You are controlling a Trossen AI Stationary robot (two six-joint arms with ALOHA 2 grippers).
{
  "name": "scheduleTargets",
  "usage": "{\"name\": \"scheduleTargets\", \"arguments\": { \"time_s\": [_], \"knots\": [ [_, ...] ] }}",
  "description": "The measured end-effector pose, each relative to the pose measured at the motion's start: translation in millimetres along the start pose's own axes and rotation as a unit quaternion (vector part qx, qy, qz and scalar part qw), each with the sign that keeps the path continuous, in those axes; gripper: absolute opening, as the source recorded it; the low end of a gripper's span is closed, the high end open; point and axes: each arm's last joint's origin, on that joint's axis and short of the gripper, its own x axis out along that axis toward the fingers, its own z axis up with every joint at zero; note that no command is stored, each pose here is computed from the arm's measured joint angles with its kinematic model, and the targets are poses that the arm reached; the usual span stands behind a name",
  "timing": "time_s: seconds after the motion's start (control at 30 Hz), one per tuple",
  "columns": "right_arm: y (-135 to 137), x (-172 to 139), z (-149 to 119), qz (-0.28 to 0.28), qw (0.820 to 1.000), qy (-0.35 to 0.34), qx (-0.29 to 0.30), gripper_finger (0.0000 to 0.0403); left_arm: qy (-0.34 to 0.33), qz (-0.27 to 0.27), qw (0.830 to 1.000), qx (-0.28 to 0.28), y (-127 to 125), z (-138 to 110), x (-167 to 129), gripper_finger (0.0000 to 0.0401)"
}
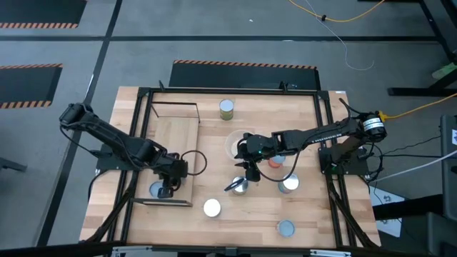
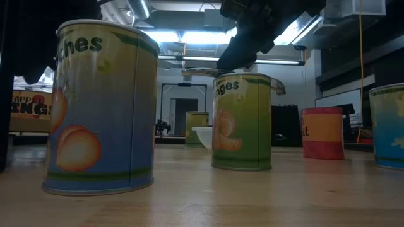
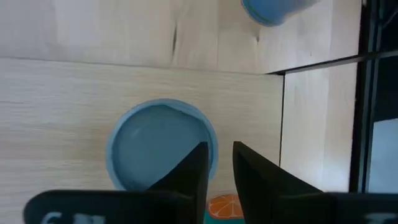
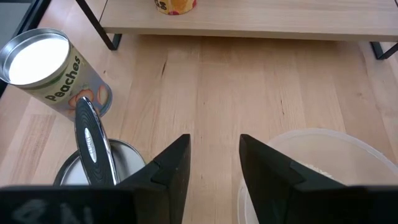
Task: Pick and place cans onto a shelf
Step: Put the canned apple on the shelf
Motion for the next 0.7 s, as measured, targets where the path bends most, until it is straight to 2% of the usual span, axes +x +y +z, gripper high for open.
{"name": "scheduleTargets", "arguments": {
  "time_s": [0.3, 0.5, 0.7],
  "knots": [
    [0.0, 0.0, 0.0, 0.0, 1.0, 0.0, 0.0, 0.0142, -0.078, 0.108, 0.99, -0.039, 23.8, 9.1, -14.0, 0.0063],
    [0.0, 0.0, 0.0, 0.0, 1.0, 0.0, 0.0, 0.0142, -0.05, 0.169, 0.983, -0.056, 41.1, 7.7, -13.5, 0.0065],
    [0.1, 0.0, 0.1, 0.0, 1.0, -0.001, -0.001, 0.0142, -0.022, 0.181, 0.982, -0.058, 44.4, 6.3, -8.3, 0.0059]
  ]
}}
